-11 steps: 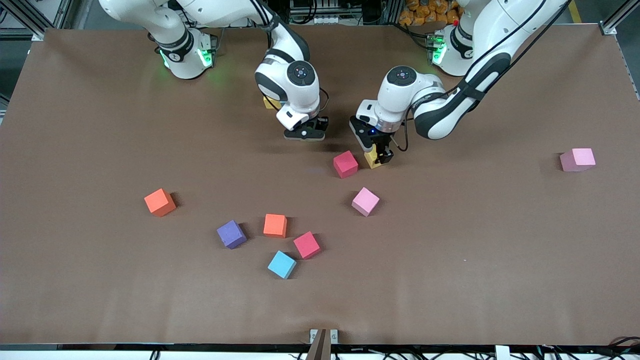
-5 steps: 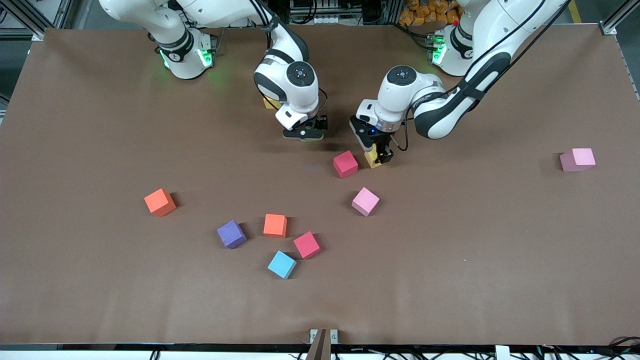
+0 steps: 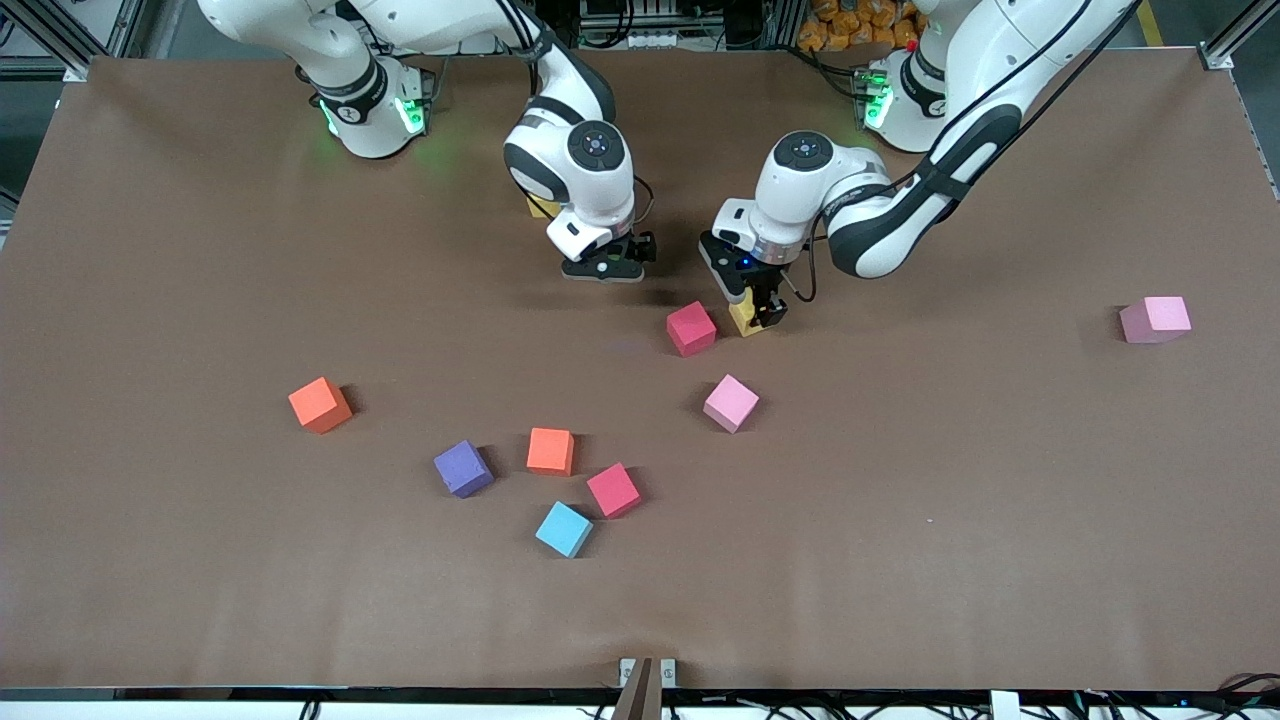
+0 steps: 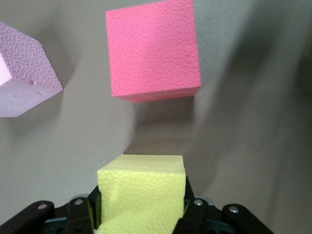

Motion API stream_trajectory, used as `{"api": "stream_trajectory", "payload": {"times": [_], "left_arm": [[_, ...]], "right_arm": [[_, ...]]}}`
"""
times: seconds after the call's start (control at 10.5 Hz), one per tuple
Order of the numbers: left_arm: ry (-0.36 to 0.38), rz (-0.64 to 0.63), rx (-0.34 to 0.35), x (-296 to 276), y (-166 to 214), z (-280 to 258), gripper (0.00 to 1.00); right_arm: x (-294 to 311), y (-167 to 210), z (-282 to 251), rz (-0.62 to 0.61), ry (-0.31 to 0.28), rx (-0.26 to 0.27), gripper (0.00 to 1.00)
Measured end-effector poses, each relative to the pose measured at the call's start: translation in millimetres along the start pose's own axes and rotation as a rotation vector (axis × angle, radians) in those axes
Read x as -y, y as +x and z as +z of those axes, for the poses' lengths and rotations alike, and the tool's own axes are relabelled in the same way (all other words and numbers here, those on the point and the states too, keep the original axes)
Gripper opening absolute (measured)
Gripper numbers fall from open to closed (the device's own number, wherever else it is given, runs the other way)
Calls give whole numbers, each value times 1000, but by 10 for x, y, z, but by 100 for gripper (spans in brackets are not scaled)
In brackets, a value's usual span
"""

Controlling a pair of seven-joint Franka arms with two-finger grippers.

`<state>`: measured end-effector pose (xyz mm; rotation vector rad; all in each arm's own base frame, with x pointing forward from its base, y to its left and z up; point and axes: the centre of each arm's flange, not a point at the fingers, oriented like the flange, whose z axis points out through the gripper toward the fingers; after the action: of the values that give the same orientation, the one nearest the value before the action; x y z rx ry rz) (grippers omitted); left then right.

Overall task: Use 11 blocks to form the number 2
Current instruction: 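Lower the green cube against the pink cube and open the right gripper, then grasp the purple cube with the right gripper while the left carries yellow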

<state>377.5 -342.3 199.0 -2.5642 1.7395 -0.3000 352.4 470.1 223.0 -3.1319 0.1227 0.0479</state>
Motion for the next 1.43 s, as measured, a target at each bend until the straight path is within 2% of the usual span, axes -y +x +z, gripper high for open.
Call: {"api": "stream_trajectory", "payload": {"times": [0.29, 0.48, 0.67, 0.86, 1.14, 1.43], "left_arm": [[19, -10, -7, 91, -8, -70, 59], [40, -15, -14, 161, 9, -135, 59], [50, -52, -23, 250, 43, -218, 59], [70, -71, -42, 374, 115, -311, 59], [73, -112, -73, 483, 258, -430, 59], [-49, -268, -98, 254, 640, -683, 59]], "right_arm": [[-28, 203, -272, 89, 38, -35, 100], [-211, 623, -479, 144, 67, -64, 100], [-611, 1157, -584, 112, 69, -85, 100], [-1124, 1680, -666, 18, 62, -107, 100], [-1608, 2334, -800, -201, 58, -158, 100], [-1711, 2743, -578, -387, 25, -175, 100]]}}
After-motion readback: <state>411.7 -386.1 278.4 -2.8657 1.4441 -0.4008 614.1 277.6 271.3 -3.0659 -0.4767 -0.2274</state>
